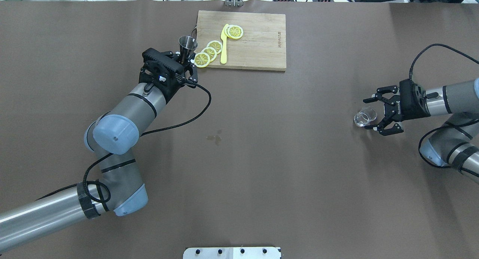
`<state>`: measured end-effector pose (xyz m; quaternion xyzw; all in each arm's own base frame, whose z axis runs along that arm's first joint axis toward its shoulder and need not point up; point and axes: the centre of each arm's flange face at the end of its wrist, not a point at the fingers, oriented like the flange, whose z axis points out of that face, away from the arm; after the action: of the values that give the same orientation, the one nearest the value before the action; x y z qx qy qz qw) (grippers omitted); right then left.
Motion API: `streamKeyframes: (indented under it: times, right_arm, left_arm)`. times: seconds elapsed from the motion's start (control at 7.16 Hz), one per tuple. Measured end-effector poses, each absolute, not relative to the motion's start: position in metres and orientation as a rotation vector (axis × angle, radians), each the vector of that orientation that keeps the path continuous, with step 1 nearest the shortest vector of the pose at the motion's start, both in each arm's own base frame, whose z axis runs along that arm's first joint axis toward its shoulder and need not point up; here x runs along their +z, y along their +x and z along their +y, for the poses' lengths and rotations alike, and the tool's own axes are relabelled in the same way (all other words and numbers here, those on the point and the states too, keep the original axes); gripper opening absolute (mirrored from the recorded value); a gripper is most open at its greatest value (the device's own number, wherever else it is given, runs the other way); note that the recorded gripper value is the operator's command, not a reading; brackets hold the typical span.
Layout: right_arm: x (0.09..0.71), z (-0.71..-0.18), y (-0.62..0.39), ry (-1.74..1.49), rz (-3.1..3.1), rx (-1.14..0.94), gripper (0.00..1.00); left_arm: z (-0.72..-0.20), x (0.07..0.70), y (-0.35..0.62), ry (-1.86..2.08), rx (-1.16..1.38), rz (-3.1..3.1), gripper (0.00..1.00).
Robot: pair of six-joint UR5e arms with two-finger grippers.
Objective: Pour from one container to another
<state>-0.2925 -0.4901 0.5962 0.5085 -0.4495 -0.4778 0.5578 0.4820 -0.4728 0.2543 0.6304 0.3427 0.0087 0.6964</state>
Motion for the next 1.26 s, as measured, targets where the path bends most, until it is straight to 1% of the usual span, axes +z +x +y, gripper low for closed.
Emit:
streamKeyframes:
  times: [0.28, 0.56, 0.98, 1.26]
  right_arm:
    - [0.597, -0.491, -0.293, 1.200, -1.060, -1.126, 0.92]
    - [0.599, -0.490, -0.293, 1.204, -1.061, -1.127, 0.88]
    - [0.600, -0.489, -0.293, 1.204, -1.066, -1.123, 0.88]
    - [0.599, -0.488, -0.292, 1.210, -1.071, -1.118, 0.86]
  left_arm:
    - [-0.461, 0.240, 0.481, 1.412, 0.032, 0.814, 0.00]
    - [-0.457, 0.245, 0.481, 1.418, 0.042, 0.860, 0.00]
    - [-0.446, 0.252, 0.478, 1.446, 0.028, 0.929, 0.00]
    - [-0.412, 0.254, 0.503, 1.431, 0.064, 0.993, 0.00]
